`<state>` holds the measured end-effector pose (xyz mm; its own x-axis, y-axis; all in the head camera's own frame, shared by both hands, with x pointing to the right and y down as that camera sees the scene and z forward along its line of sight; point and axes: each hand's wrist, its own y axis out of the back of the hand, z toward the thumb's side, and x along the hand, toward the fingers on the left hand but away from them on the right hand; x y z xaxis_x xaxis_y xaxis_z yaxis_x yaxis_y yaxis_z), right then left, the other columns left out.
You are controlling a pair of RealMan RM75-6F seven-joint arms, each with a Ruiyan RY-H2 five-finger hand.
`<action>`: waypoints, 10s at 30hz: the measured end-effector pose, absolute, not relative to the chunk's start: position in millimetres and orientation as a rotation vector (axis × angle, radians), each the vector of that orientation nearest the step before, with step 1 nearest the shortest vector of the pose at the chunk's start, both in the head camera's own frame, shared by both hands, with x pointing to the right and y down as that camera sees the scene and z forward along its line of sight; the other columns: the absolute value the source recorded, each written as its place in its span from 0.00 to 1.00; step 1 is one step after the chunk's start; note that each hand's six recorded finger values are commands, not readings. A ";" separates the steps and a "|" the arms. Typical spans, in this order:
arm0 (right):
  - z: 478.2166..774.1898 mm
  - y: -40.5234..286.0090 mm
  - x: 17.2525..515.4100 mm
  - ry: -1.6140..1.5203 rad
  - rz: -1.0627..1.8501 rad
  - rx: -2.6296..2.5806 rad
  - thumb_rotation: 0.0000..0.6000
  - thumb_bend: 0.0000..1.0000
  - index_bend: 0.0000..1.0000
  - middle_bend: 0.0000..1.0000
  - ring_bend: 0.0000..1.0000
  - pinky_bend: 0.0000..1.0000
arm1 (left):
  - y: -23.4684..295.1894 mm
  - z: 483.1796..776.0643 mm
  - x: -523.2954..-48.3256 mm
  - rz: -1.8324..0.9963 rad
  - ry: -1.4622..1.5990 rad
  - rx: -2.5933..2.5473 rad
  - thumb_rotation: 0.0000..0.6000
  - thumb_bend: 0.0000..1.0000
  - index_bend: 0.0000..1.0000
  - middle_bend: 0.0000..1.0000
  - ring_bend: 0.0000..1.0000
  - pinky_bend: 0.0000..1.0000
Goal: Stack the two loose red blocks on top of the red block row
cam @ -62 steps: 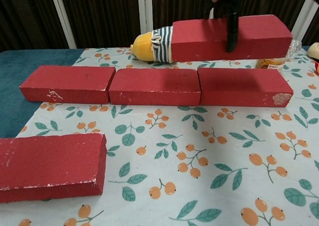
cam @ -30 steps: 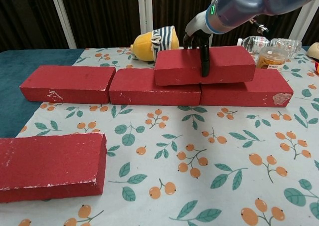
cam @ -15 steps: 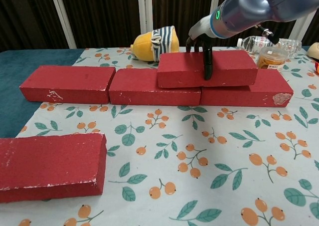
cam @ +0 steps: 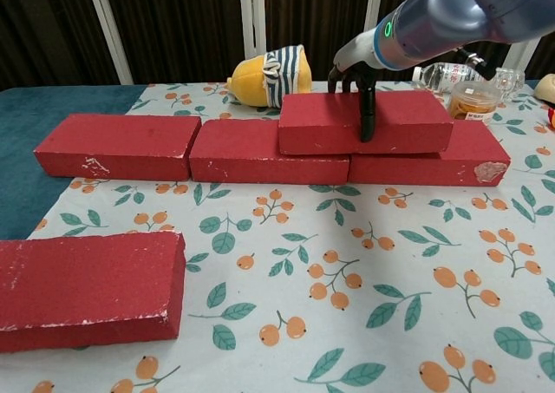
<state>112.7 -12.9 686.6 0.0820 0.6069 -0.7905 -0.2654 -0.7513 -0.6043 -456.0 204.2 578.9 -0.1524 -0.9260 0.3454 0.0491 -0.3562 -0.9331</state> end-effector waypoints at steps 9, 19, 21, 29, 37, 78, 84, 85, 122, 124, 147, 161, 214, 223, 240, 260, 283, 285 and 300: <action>688.3 -11.8 116.3 -0.356 1.745 -1.736 1.00 0.10 0.09 0.15 0.02 0.00 | 204.5 580.0 -454.8 -1.619 1.057 -1.337 1.00 0.00 0.11 0.04 0.00 0.09; 686.3 -12.1 115.4 -0.380 1.731 -1.757 1.00 0.10 0.01 0.02 0.00 0.00 | 204.7 580.3 -455.2 -1.624 1.056 -1.331 1.00 0.00 0.11 0.04 0.00 0.09; 686.3 -11.2 116.0 -0.372 1.733 -1.757 1.00 0.10 0.01 0.01 0.00 0.00 | 204.7 580.1 -455.4 -1.625 1.057 -1.331 1.00 0.00 0.11 0.04 0.00 0.09; 682.6 -9.5 115.8 -0.351 1.732 -1.763 1.00 0.10 0.01 0.01 0.00 0.00 | 204.7 579.9 -455.7 -1.626 1.056 -1.331 1.00 0.00 0.11 0.04 0.00 0.09; 667.2 -9.8 116.5 -0.365 1.711 -1.780 1.00 0.10 0.00 0.00 0.00 0.00 | 204.8 578.9 -456.3 -1.623 1.062 -1.337 1.00 0.00 0.11 0.04 0.00 0.09; 528.4 208.5 431.8 -1.178 1.467 -1.700 1.00 0.10 0.00 0.00 0.00 0.00 | 221.5 599.0 -404.5 -1.477 1.022 -1.661 1.00 0.00 0.00 0.00 0.00 0.05; 543.6 228.7 431.0 -1.175 1.490 -1.678 1.00 0.10 0.00 0.00 0.00 0.00 | 217.2 610.0 -399.2 -1.521 0.958 -1.666 1.00 0.00 0.00 0.00 0.00 0.04; 546.0 230.5 430.4 -1.173 1.491 -1.673 1.00 0.10 0.00 0.00 0.00 0.00 | 216.1 611.0 -397.6 -1.528 0.951 -1.667 1.00 0.00 0.00 0.00 0.00 0.04; 559.3 233.8 439.9 -1.154 1.536 -1.617 1.00 0.10 0.00 0.00 0.00 0.00 | 244.7 637.5 -273.7 -1.480 0.566 -2.139 1.00 0.00 0.00 0.00 0.00 0.04; 559.6 233.7 439.9 -1.152 1.537 -1.617 1.00 0.10 0.00 0.00 0.00 0.00 | 247.0 637.7 -271.7 -1.477 0.552 -2.153 1.00 0.00 0.00 0.00 0.00 0.04; 562.5 233.4 441.8 -1.152 1.562 -1.614 1.00 0.10 0.00 0.00 0.00 0.00 | 250.6 650.1 -283.9 -1.573 0.530 -2.005 1.00 0.00 0.00 0.00 0.00 0.09; 566.8 232.6 442.1 -1.145 1.589 -1.605 1.00 0.10 0.00 0.00 0.00 0.00 | 246.0 652.8 -299.7 -1.634 0.559 -1.879 1.00 0.00 0.06 0.21 0.17 0.28; 593.8 224.2 458.4 -1.124 1.780 -1.477 1.00 0.10 0.00 0.00 0.00 0.00 | -41.1 636.1 -248.6 -1.451 0.446 -1.754 1.00 0.00 0.25 0.35 0.27 0.25; 593.7 223.8 457.5 -1.126 1.777 -1.479 1.00 0.10 0.00 0.00 0.00 0.00 | -45.1 659.0 -244.9 -1.435 0.471 -1.772 1.00 0.00 0.24 0.34 0.27 0.25; 593.2 222.9 461.9 -1.137 1.783 -1.481 1.00 0.10 0.00 0.00 0.00 0.00 | -34.9 688.1 -218.2 -1.425 0.428 -1.848 1.00 0.00 0.24 0.34 0.27 0.25; 589.7 222.5 467.2 -1.159 1.778 -1.483 1.00 0.10 0.00 0.00 0.00 0.00 | -28.8 699.3 -197.1 -1.456 0.448 -1.879 1.00 0.00 0.23 0.33 0.27 0.25; 586.3 222.2 469.1 -1.176 1.767 -1.479 1.00 0.10 0.00 0.00 0.00 0.00 | -26.0 700.0 -183.3 -1.497 0.451 -1.846 1.00 0.00 0.23 0.33 0.27 0.25; 586.1 222.0 469.4 -1.178 1.766 -1.478 1.00 0.10 0.00 0.00 0.00 0.00 | -25.5 700.2 -182.3 -1.499 0.450 -1.845 1.00 0.00 0.23 0.33 0.27 0.25; 585.8 221.5 470.3 -1.183 1.767 -1.476 1.00 0.10 0.00 0.00 0.00 0.00 | -24.7 703.4 -174.3 -1.500 0.449 -1.841 1.00 0.00 0.23 0.33 0.27 0.25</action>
